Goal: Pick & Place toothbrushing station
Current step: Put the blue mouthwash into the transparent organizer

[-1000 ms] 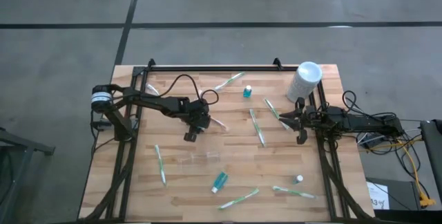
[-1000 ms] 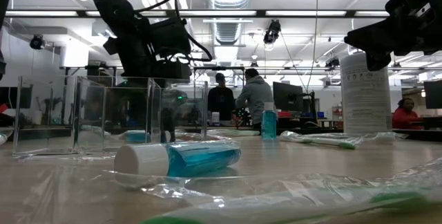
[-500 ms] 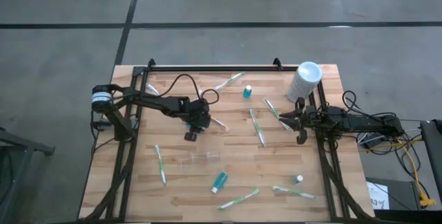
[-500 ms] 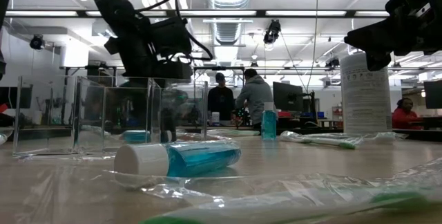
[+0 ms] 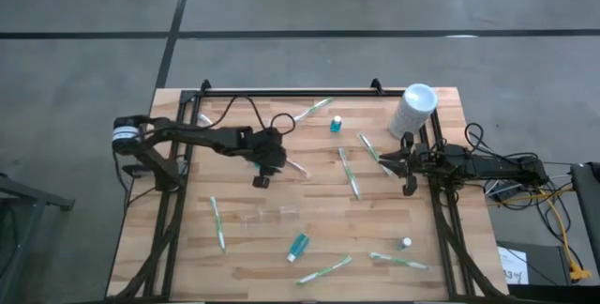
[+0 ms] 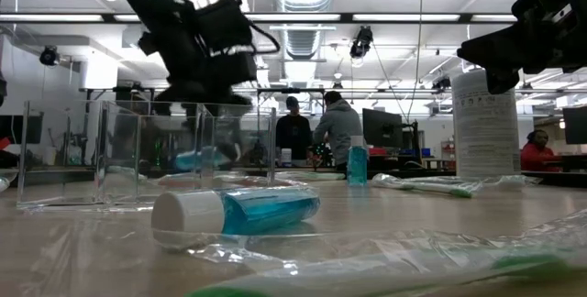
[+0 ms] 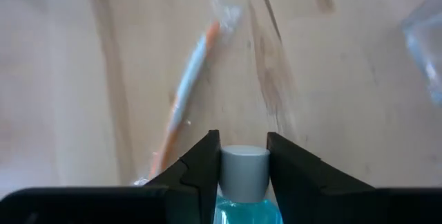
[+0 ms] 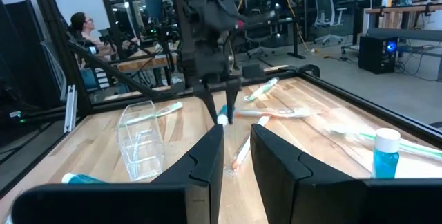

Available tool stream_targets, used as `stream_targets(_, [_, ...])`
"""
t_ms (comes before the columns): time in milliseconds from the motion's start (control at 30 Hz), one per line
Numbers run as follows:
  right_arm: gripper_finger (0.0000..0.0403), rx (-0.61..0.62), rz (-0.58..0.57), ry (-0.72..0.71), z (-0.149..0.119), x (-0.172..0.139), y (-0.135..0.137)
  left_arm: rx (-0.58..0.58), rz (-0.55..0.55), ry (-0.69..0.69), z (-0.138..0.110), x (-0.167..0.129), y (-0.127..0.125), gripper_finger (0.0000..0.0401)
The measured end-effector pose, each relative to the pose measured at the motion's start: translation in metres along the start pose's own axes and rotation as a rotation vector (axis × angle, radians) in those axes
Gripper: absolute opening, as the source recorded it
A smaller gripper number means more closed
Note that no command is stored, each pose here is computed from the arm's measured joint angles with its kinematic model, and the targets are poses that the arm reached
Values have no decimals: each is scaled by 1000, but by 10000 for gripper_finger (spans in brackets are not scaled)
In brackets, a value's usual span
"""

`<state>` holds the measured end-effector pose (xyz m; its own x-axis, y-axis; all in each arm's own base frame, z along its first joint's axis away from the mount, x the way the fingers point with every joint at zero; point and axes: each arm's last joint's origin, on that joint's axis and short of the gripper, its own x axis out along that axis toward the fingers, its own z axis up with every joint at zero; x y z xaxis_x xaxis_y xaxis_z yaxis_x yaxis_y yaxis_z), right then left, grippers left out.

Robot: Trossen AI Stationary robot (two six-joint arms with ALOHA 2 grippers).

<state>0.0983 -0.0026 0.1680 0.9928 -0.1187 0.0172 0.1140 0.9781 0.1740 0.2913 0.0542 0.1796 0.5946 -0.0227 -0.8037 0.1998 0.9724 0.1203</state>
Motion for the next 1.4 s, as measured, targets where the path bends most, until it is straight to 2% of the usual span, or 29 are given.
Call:
stream_targets(333, [68, 0, 0, 0, 0, 0, 0, -91, 80, -265, 23, -65, -4, 114])
stream_targets(500, [68, 0, 0, 1, 0, 0, 0, -97, 106, -432, 33, -100, -14, 114])
stream_targets(667, [68, 0, 0, 0, 0, 0, 0, -116, 128, -578, 32, -118, -27, 114])
stream_targets(833, [68, 0, 0, 0, 0, 0, 0, -137, 120, -783, 21, -122, -42, 114])
stream_targets(1033, [68, 0, 0, 0, 0, 0, 0, -219, 107, -972, -4, -118, -61, 114])
stream_targets(1267, [68, 0, 0, 0, 0, 0, 0, -225, 89, -1074, -26, -105, -84, 115])
stream_targets(1400, [68, 0, 0, 0, 0, 0, 0, -239, 60, -1069, -33, -96, -93, 115])
